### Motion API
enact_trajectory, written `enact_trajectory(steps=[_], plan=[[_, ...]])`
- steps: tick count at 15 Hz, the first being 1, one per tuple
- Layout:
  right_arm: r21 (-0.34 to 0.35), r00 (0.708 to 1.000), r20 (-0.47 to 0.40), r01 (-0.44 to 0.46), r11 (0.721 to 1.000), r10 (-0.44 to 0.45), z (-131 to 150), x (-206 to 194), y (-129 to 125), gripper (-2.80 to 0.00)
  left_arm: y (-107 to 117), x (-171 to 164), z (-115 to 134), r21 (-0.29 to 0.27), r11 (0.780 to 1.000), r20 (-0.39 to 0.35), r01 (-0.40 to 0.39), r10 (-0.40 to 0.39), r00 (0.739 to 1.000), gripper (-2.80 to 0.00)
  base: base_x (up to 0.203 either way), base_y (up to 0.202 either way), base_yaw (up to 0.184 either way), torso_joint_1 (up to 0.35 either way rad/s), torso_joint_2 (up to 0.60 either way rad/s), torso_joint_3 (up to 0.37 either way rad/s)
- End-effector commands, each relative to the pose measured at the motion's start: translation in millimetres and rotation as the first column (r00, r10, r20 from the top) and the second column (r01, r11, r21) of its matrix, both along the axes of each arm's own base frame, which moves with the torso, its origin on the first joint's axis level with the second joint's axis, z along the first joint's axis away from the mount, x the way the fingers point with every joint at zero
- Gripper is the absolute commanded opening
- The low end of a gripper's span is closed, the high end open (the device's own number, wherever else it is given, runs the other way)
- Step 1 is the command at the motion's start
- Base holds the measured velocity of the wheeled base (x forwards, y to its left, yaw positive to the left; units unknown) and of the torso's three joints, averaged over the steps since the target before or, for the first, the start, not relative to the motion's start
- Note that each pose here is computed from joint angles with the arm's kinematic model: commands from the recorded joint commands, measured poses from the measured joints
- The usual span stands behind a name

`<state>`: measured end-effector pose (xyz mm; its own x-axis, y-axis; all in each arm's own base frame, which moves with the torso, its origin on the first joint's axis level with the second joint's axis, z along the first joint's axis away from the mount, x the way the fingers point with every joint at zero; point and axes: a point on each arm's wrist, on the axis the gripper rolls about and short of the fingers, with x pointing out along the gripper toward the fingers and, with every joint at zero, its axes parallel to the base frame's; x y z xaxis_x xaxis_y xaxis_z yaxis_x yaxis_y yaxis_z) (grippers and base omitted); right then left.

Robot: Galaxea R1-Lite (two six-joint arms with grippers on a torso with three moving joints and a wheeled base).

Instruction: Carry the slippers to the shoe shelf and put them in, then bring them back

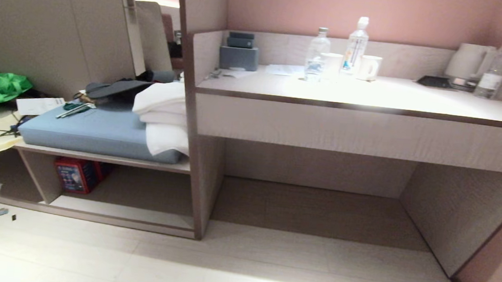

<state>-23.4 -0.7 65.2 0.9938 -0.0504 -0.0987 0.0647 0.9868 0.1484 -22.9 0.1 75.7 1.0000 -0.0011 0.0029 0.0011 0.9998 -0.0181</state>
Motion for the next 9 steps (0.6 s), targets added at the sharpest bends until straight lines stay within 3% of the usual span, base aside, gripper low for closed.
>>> enact_trajectory(steps=[1, 5, 9], plan=[[0.001, 1.000, -0.001, 0.000, 1.000, 0.000, -0.6, 0.0, 0.0, -2.80, 0.0, -0.2, 0.5, 0.000, 1.000, 0.003, 0.000, 0.000, 1.000, -2.80, 0.001, -0.006, 0.178, 0.007, 0.00, 0.001], [0.000, 1.000, -0.002, 0.002, 1.000, -0.002, -0.5, 0.1, 0.0, -2.80, 0.0, -0.1, 0.1, 0.000, 1.000, 0.002, -0.001, 0.001, 1.000, -2.80, -0.001, -0.007, 0.127, 0.001, 0.00, 0.004], [-0.001, 1.000, -0.001, 0.002, 1.000, -0.002, -0.6, 0.0, 0.0, -2.80, 0.0, -0.1, -0.1, 0.000, 1.000, 0.000, -0.001, 0.001, 1.000, -2.80, 0.000, 0.000, 0.000, 0.000, 0.00, 0.000]])
